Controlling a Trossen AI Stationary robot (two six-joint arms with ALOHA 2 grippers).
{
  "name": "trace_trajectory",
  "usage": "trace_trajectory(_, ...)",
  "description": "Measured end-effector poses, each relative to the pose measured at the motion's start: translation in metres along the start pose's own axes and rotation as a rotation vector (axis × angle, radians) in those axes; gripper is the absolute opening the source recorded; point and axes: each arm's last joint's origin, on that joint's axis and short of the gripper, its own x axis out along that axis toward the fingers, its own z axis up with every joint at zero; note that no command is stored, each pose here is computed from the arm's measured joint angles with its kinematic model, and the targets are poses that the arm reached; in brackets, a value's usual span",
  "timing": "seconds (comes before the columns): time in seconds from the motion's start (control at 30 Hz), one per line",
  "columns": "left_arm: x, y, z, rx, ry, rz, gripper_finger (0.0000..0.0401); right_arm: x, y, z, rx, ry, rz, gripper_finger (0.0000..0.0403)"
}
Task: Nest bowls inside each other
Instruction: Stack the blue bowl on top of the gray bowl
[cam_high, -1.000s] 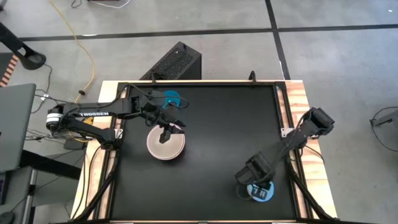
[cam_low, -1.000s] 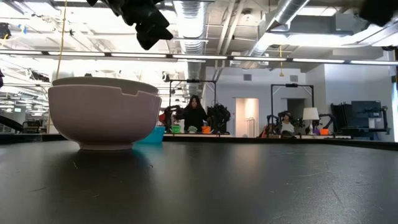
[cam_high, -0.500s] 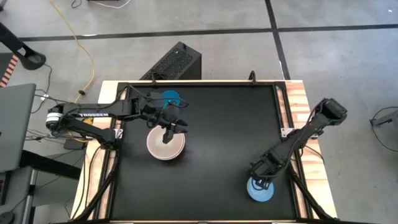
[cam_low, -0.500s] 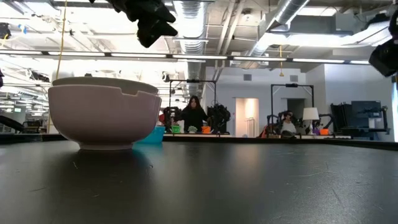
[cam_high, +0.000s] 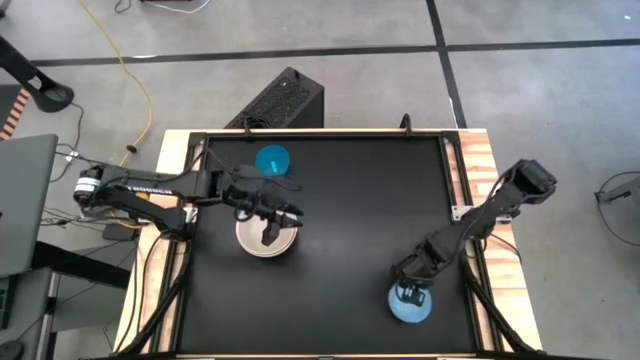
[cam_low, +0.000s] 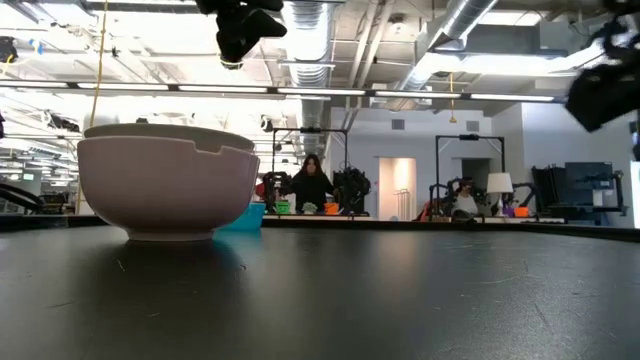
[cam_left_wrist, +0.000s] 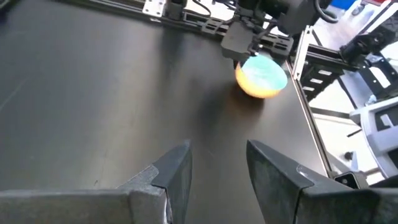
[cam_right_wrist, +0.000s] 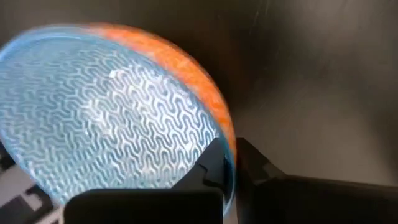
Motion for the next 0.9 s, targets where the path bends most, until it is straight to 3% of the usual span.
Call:
trace_trajectory(0.3,-0.004,-0.001,-0.008,-0.080,0.063,0.083,0.0141,-0.042,0.005,0.037,0.021,-0.121,0.127,0.0003)
trace_trajectory(0.5,-0.036,0.003,-0.015,-0.041,0.137,0.221,0.0141,-0.088,0.019,0.078,-0.036,-0.292,0.198,0.0001)
trace_trajectory(0.7,-0.083,0.010,-0.015,0.009,0.082,0.446,0.0141,-0.116,0.032,0.141,-0.089,-0.468,0.163,0.0001)
trace_trajectory(0.9,-0.111,0.022,-0.026,0.018,0.039,0.530,0.0141,-0.141,0.043,0.218,-0.167,-0.614,0.158,0.0000)
